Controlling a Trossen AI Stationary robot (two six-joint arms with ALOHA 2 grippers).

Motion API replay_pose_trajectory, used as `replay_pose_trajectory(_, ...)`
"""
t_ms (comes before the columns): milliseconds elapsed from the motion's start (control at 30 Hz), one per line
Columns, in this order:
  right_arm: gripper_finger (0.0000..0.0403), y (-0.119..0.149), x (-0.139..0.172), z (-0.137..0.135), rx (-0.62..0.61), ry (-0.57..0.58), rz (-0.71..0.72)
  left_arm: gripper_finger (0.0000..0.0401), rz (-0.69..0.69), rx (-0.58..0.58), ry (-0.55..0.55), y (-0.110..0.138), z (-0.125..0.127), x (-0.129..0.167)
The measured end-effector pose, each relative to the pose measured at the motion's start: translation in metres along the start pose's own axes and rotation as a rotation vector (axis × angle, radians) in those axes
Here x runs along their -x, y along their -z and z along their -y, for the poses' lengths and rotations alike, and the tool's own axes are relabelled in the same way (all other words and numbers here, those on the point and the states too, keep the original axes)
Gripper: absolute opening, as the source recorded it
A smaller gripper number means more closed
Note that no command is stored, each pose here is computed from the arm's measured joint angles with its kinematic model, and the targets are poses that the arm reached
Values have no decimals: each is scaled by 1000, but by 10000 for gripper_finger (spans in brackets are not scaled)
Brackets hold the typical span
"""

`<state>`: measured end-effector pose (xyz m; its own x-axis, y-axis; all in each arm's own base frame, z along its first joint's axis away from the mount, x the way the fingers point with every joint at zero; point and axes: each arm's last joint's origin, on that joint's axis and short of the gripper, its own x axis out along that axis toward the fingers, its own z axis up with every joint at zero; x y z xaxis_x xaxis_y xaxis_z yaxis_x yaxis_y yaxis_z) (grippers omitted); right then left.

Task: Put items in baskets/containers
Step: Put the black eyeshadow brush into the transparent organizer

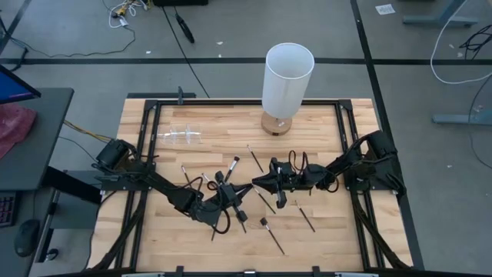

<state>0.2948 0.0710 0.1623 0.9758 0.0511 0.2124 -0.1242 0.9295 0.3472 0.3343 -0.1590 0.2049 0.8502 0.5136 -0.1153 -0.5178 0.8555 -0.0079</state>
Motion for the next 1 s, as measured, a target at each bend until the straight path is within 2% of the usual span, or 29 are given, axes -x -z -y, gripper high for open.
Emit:
replay_pose_trajectory(133,13,-3,0,-1,33,9,-26,42,-3,-19,6,0,0,0)
replay_pose_trajectory(300,7,-20,4,-4,140,76,-138,114,-7,-50,16,1,1,1)
replay_pose_trajectory(433,5,-41,6,-11,263,131,-292,177,-33,-69,4,4,-3,-3)
replay_pose_trajectory(567,4,-61,-1,-22,392,154,-473,214,-58,-56,-12,6,-10,-14)
replay_pose_trajectory(733,4,-73,-11,-30,485,151,-609,212,-95,-55,58,6,-17,-27)
replay_pose_trajectory(867,4,-75,-14,-32,518,133,-620,192,-121,-49,124,6,-21,-34)
replay_pose_trajectory(1000,5,-75,-14,-32,522,129,-620,165,-125,-51,112,7,-24,-38)
